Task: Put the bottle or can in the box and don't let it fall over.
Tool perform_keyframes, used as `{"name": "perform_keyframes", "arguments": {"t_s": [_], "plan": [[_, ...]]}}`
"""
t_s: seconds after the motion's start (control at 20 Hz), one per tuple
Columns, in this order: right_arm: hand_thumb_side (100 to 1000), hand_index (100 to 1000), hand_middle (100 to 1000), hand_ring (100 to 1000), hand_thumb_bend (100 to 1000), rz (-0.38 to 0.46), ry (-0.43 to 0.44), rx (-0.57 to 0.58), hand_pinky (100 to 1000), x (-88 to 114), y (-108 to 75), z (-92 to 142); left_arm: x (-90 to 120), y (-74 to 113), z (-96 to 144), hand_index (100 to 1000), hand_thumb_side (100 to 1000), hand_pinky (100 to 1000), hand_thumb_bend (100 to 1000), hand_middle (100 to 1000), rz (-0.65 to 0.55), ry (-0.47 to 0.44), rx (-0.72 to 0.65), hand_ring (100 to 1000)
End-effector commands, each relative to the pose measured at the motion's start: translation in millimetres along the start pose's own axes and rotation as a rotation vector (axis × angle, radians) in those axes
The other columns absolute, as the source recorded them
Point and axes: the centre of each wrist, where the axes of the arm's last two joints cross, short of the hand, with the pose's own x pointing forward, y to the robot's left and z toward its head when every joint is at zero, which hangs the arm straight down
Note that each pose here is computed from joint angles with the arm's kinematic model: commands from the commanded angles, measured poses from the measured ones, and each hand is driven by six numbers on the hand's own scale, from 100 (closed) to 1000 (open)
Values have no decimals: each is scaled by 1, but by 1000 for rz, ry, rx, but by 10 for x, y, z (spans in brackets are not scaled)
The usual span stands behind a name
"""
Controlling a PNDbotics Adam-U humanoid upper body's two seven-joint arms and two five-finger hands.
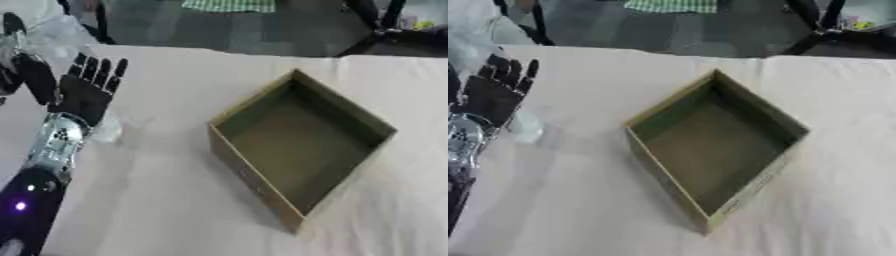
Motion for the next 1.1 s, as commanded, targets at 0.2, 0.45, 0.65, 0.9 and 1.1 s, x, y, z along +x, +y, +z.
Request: {"name": "perform_keyframes", "arguments": {"t_s": [0.2, 0.45, 0.65, 0.9, 1.1], "plan": [[712, 878, 730, 739, 100, 20, -34, -14, 809, 86, -93, -74, 143, -53, -48, 1000, 729, 646, 726, 263, -20, -30, -21, 370], [714, 878, 730, 739, 100, 20, -32, -13, 809, 81, -91, -74, 168, -75, -62, 1000, 728, 646, 724, 263, -22, -38, -27, 370], [714, 878, 729, 739, 100, 21, -31, -13, 809, 80, -91, -75, 185, -105, -68, 1000, 726, 646, 723, 263, -22, -43, -37, 370], [714, 878, 730, 739, 100, 21, -31, -13, 809, 79, -91, -76, 202, -133, -71, 1000, 724, 647, 722, 263, -23, -47, -44, 370], [714, 878, 730, 739, 100, 21, -33, -11, 809, 83, -89, -79, 212, -147, -73, 1000, 723, 647, 722, 263, -22, -53, -47, 370]]}}
